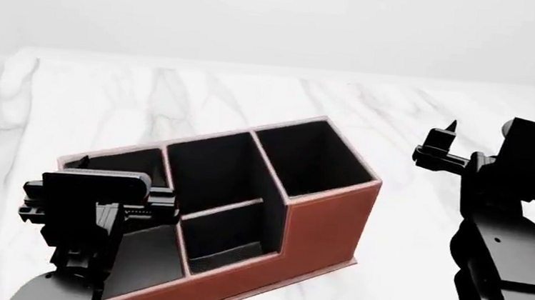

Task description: Pick up the book and place it in the left compartment of the caddy.

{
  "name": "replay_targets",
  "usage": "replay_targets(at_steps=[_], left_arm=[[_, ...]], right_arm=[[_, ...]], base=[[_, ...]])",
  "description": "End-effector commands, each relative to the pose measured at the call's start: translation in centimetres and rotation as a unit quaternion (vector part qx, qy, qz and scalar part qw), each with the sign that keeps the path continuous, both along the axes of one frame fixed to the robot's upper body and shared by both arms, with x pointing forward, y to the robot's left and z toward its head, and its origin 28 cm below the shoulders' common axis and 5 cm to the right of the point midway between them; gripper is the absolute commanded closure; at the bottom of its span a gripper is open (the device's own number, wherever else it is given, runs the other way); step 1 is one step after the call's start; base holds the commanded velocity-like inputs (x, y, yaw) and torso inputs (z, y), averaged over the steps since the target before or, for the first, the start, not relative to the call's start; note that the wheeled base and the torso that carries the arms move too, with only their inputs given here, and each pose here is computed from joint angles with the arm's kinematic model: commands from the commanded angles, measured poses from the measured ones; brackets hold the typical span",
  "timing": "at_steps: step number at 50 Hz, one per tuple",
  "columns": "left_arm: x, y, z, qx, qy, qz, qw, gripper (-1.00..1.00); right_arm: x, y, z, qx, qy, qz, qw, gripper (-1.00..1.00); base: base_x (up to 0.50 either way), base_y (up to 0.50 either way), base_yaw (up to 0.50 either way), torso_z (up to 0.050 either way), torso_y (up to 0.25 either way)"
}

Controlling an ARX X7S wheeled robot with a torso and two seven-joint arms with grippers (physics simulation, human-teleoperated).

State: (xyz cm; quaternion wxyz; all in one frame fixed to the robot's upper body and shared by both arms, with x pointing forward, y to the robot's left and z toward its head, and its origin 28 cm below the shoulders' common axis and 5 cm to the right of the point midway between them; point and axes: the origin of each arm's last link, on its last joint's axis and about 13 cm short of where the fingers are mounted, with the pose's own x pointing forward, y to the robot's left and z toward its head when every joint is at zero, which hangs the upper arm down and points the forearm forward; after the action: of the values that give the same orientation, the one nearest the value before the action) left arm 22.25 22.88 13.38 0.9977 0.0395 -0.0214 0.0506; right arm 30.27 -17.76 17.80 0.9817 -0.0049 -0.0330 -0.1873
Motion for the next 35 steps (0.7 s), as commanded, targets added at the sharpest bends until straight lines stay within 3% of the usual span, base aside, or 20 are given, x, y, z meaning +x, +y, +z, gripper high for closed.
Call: replay_targets(at_steps=[1, 7, 8, 10, 13, 15, 17, 18, 20, 23, 25, 27, 29, 35], left_arm=[[-0.1, 0.0, 0.0, -0.001, 0.001, 0.0, 1.0, -1.0], [-0.2, 0.0, 0.2, -0.005, -0.003, -0.006, 1.0, -1.0], [-0.3, 0.0, 0.3, -0.029, 0.018, -0.022, 0.999, -1.0], [-0.6, -0.3, 1.0, 0.01, 0.026, -0.034, 0.999, -1.0], [-1.4, -0.5, 2.9, 0.029, 0.031, -0.091, 0.995, -1.0], [-1.7, -0.5, 4.2, 0.048, 0.042, -0.1, 0.993, -1.0], [-2.2, -0.6, 5.7, 0.057, 0.046, -0.139, 0.988, -1.0], [-2.6, -0.5, 7.4, 0.08, 0.04, -0.171, 0.981, -1.0], [-2.8, -0.3, 8.5, 0.062, 0.028, -0.205, 0.976, -1.0], [-0.7, 2.0, 11.9, 0.072, 0.035, -0.117, 0.99, -1.0], [-1.5, 1.3, 13.1, 0.085, 0.037, -0.107, 0.99, -1.0], [-3.0, 0.8, 13.8, 0.077, 0.072, -0.203, 0.974, -1.0], [-4.5, 0.8, 14.8, 0.06, 0.117, -0.318, 0.939, -1.0], [-4.5, 1.1, 16.2, 0.09, 0.151, -0.37, 0.912, -1.0]], right_arm=[[0.1, 0.1, -0.1, -0.005, 0.002, 0.001, 1.0, -1.0], [0.0, 0.1, 0.0, -0.005, 0.002, 0.003, 1.0, -1.0], [0.0, 0.1, 0.0, -0.005, 0.002, 0.002, 1.0, -1.0], [0.0, 0.2, 0.0, -0.007, 0.002, 0.003, 1.0, -1.0], [0.1, 0.1, 0.1, -0.009, 0.004, 0.002, 1.0, -1.0], [0.1, 0.2, -0.1, -0.009, 0.006, 0.003, 1.0, -1.0], [0.1, 0.2, -0.1, -0.011, 0.008, 0.003, 1.0, -1.0], [0.1, 0.2, -0.1, -0.009, 0.009, 0.006, 1.0, -1.0], [0.1, 0.2, -0.1, -0.009, 0.009, 0.005, 1.0, -1.0], [0.2, 0.3, -0.1, -0.011, 0.011, 0.007, 1.0, -1.0], [0.3, 0.3, 0.0, -0.011, 0.011, 0.009, 1.0, -1.0], [0.3, 0.3, 0.0, -0.012, 0.011, 0.008, 1.0, -1.0], [0.3, 0.3, 0.1, -0.012, 0.01, 0.01, 1.0, -1.0], [0.3, 0.3, 0.1, -0.012, 0.011, 0.012, 1.0, -1.0]], base=[[0.0, 0.0, 0.0, 0.0, 0.0], [0.0, 0.0, 0.0, 0.0, 0.0], [0.0, 0.0, 0.0, 0.0, 0.0], [0.0, 0.0, 0.0, 0.0, 0.0], [0.0, 0.0, 0.0, 0.0, 0.0], [0.0, 0.0, 0.0, 0.0, 0.0], [0.0, 0.0, 0.0, 0.0, 0.0], [0.0, 0.0, 0.0, 0.0, 0.0], [0.0, 0.0, 0.0, 0.0, 0.0], [0.0, 0.0, 0.0, 0.0, 0.0], [0.0, 0.0, 0.0, 0.0, 0.0], [0.0, 0.0, 0.0, 0.0, 0.0], [0.0, 0.0, 0.0, 0.0, 0.0], [0.0, 0.0, 0.0, 0.0, 0.0]])
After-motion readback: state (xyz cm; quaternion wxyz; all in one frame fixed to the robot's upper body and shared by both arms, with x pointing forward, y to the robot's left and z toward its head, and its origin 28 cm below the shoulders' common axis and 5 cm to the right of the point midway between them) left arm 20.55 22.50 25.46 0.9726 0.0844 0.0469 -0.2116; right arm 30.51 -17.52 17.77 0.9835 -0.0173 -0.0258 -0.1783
